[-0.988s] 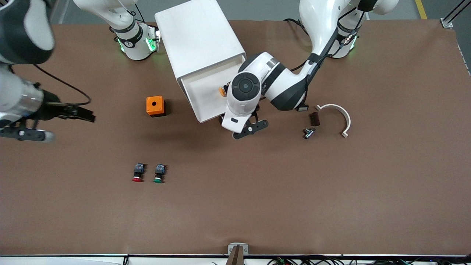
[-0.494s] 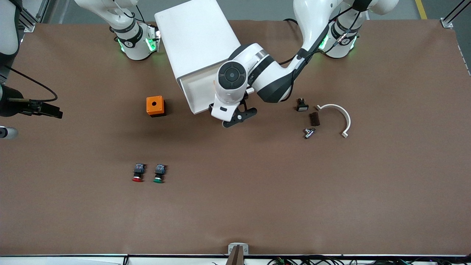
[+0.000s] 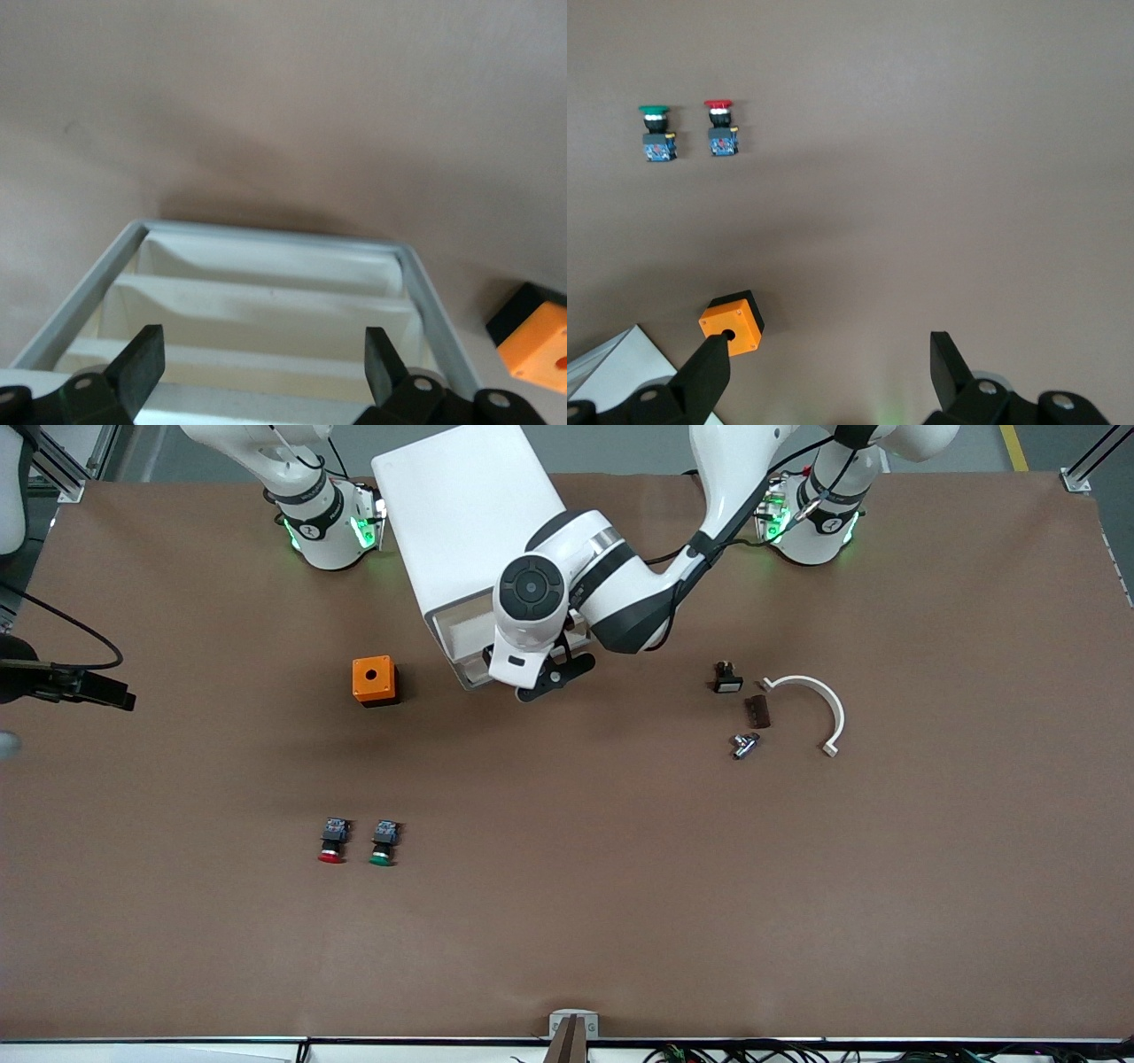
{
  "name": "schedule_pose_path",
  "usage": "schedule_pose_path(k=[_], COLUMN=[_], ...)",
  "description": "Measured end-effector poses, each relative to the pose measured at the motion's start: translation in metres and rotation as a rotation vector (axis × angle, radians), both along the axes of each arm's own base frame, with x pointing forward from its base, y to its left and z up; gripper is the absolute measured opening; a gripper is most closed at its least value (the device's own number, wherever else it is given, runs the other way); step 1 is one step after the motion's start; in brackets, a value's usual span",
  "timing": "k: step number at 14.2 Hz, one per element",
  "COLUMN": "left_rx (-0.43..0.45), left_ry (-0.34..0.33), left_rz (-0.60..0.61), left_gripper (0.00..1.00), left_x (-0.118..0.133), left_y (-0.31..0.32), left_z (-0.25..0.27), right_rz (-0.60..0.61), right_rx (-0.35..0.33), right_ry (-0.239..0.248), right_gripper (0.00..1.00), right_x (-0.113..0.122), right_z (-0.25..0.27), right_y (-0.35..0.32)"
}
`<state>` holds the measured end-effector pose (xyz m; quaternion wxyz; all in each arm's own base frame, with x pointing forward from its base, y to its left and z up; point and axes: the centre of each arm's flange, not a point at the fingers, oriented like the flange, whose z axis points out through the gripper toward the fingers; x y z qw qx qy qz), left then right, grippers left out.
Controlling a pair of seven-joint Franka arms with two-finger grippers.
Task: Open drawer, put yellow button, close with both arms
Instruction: 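Push the drawer shut with the left gripper while the right gripper retracts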
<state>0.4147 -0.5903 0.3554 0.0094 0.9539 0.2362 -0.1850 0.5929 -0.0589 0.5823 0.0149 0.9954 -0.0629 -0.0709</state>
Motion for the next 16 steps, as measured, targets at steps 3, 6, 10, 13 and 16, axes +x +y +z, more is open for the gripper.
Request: schedule_pose_path(k=[3, 6, 10, 13, 16], left_rx=[0.0, -0.014, -0.032, -0.032, -0.036], left_ry=[0.049, 0.108, 0.157, 0.159, 0.153], left_rz=[0.01, 0.041, 0.063, 0.065, 0.075], left_gripper=[1.0, 1.0, 1.0, 1.0, 1.0], left_x=[-0.016, -0.023, -0.026, -0.026, -0.021], left_y=[-0.007, -0.009, -0.01, -0.01, -0.007], left_z=[-0.007, -0.011, -0.015, -0.015, -0.014], right_rz=[0.007, 0.012, 0.013, 0.015, 0.016], right_rx=[-0.001, 0.009, 0.016, 0.037, 0.051], right_ry=[-0.022, 0.048, 0.021, 0.002, -0.017], right_gripper=[1.0, 1.0, 1.0, 1.0, 1.0], right_x=[0.0, -0.011, -0.033, -0.047, -0.055], right_z=[0.015, 0.018, 0.051, 0.069, 0.068], right_y=[0.004, 0.009, 0.01, 0.012, 0.013])
